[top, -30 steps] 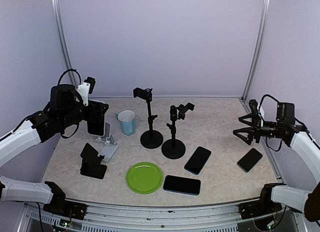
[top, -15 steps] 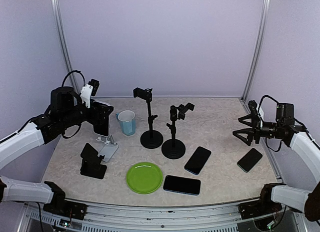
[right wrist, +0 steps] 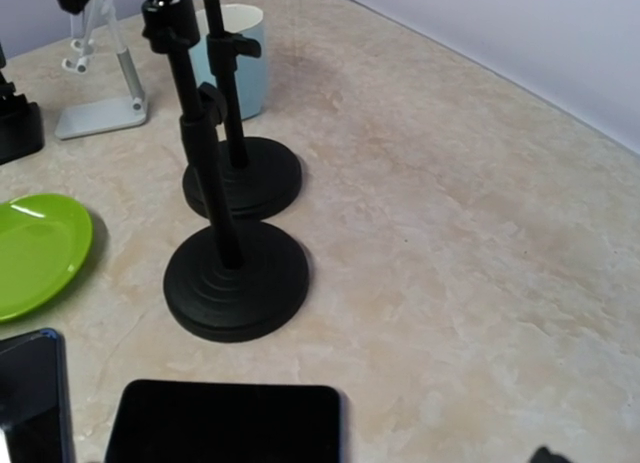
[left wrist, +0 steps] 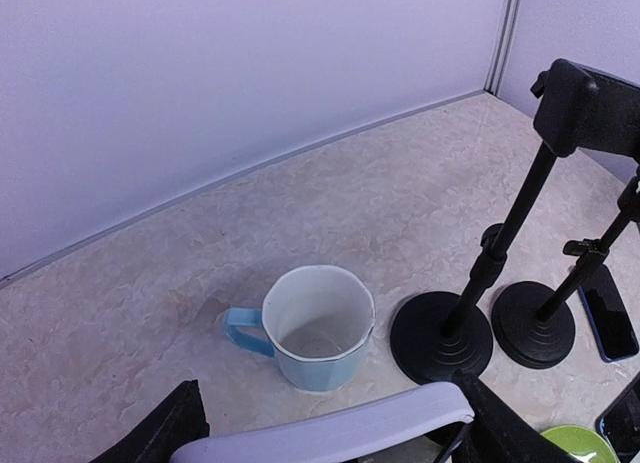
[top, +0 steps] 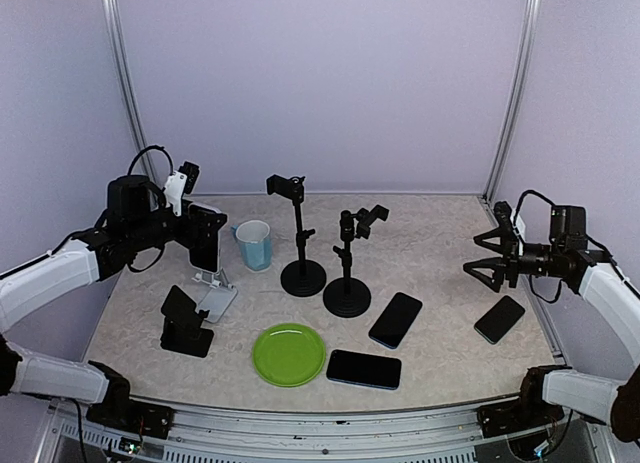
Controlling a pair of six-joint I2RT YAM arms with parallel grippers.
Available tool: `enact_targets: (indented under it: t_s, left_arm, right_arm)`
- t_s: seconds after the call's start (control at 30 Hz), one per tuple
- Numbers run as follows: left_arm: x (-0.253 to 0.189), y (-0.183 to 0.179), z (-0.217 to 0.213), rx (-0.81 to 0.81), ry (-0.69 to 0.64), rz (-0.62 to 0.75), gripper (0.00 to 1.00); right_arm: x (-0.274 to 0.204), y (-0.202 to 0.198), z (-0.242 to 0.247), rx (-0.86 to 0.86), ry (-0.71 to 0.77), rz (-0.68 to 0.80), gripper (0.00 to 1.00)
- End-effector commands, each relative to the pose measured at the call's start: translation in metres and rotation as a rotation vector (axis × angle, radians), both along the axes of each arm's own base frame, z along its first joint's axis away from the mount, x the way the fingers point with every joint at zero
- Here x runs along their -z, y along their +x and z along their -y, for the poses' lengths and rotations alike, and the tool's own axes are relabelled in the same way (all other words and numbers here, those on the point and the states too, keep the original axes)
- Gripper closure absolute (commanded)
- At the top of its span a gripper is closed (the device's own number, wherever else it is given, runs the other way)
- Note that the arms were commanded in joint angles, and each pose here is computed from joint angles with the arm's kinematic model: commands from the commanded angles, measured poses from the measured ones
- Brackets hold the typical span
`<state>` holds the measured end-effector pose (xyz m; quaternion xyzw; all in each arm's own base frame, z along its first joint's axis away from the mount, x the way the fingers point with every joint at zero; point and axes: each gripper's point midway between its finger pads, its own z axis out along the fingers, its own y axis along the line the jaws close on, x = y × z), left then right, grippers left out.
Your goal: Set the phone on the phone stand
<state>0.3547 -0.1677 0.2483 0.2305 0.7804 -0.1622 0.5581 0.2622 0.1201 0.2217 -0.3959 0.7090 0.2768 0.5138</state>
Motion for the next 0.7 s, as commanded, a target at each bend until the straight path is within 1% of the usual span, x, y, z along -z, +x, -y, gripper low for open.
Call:
enact_targets:
  t_s: [0.0,0.23,0.43,0.67]
  left_arm:
    - [-0.02,0.005,0.002,0.03,-0.038,0.093,0.37]
    - [-0.01,0.006,-0.002,0.017,-0.023,0.092,0.36]
    - [0.001,0.012,-0.01,-0.022,-0.027,0.057,0.35]
    - [0.017,0.018,-0.008,-0.023,-0.034,0.001,0.33]
  right_arm:
    - [0.001,-0.003,-0.004,-0.013,-0.009,-0.004,0.09]
    - [0.003,-0.004,-0.005,-0.017,-0.015,-0.005,0.09]
    - [0.003,-0.005,-0.007,-0.024,-0.02,-0.003,0.09]
    - [0.003,-0.005,-0.008,-0.026,-0.024,0.0,0.09]
